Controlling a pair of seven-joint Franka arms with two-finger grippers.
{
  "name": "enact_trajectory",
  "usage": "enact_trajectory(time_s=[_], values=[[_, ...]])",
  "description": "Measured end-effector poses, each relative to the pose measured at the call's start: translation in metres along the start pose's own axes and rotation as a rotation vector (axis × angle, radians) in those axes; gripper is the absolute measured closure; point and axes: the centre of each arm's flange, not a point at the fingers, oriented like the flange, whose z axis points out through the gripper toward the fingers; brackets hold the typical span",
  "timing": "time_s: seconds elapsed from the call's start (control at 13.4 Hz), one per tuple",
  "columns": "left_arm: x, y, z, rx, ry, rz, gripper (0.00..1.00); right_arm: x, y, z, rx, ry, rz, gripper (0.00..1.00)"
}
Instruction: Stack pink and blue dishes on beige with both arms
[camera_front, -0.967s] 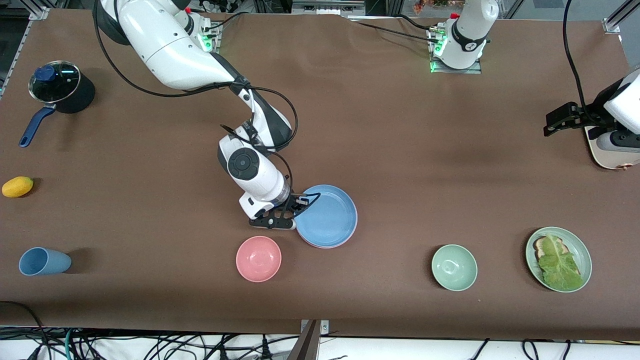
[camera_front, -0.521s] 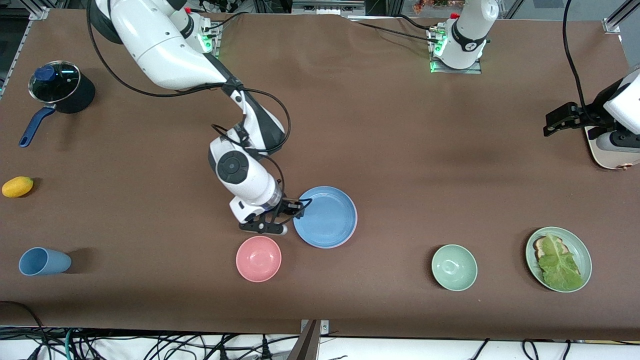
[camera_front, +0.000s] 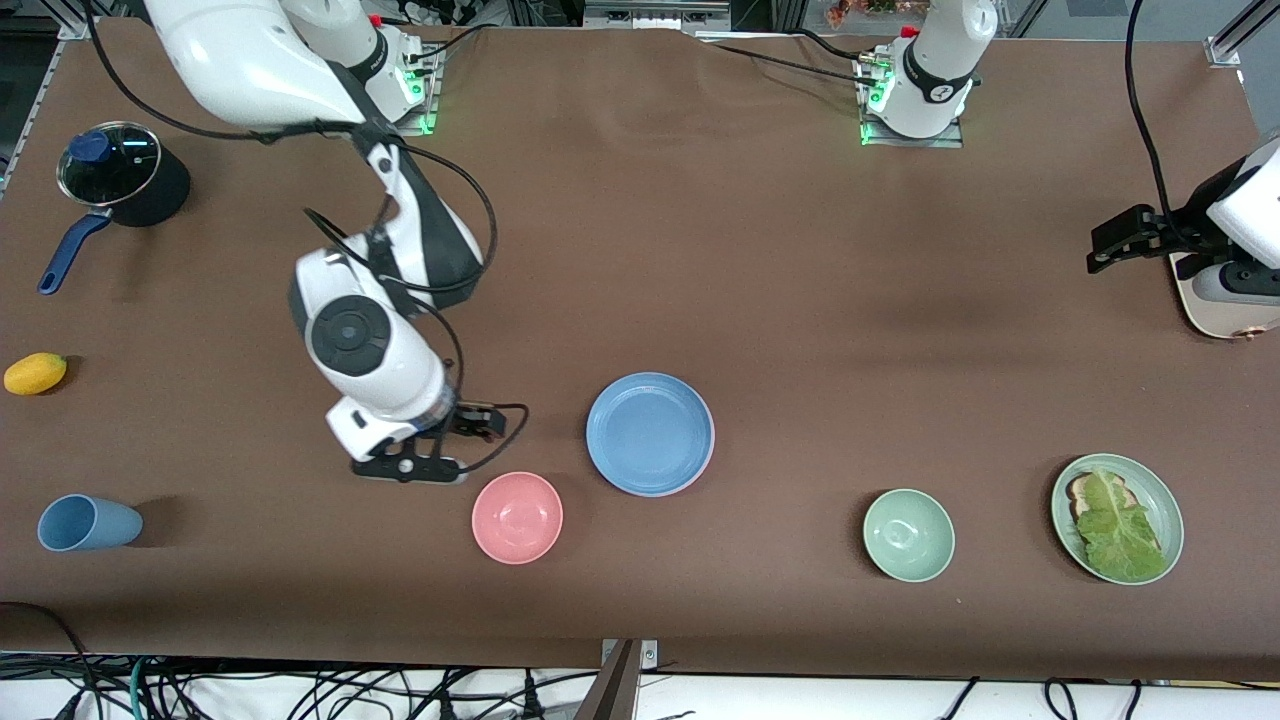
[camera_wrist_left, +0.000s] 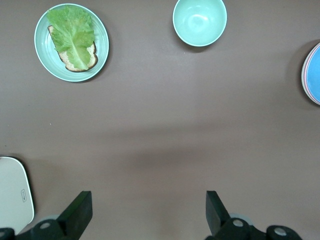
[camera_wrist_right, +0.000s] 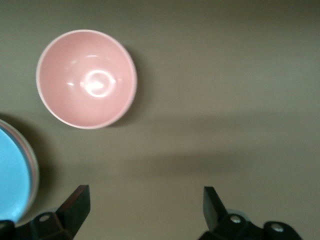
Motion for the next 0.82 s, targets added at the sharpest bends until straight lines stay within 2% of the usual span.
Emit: enact_trajectory(time_s=[0.15, 0.37, 0.52, 0.82], values=[[0.000, 0.000, 0.000, 0.000, 0.001, 0.000, 0.00, -0.006, 0.033, -0.049, -0.015, -0.031, -0.019, 0.00], [0.000, 0.000, 0.000, 0.000, 0.002, 0.000, 0.00, -0.020, 0.098, -0.108, 0.046, -0.069, -0.045, 0.00], [0.000, 0.000, 0.000, 0.000, 0.002, 0.000, 0.00, -0.037, 0.128, -0.123, 0.047, -0.080, -0.040, 0.00], [0.001, -0.001, -0.002, 0.001, 0.015, -0.001, 0.00, -0.078, 0.144, -0.145, 0.018, -0.110, -0.031, 0.00]])
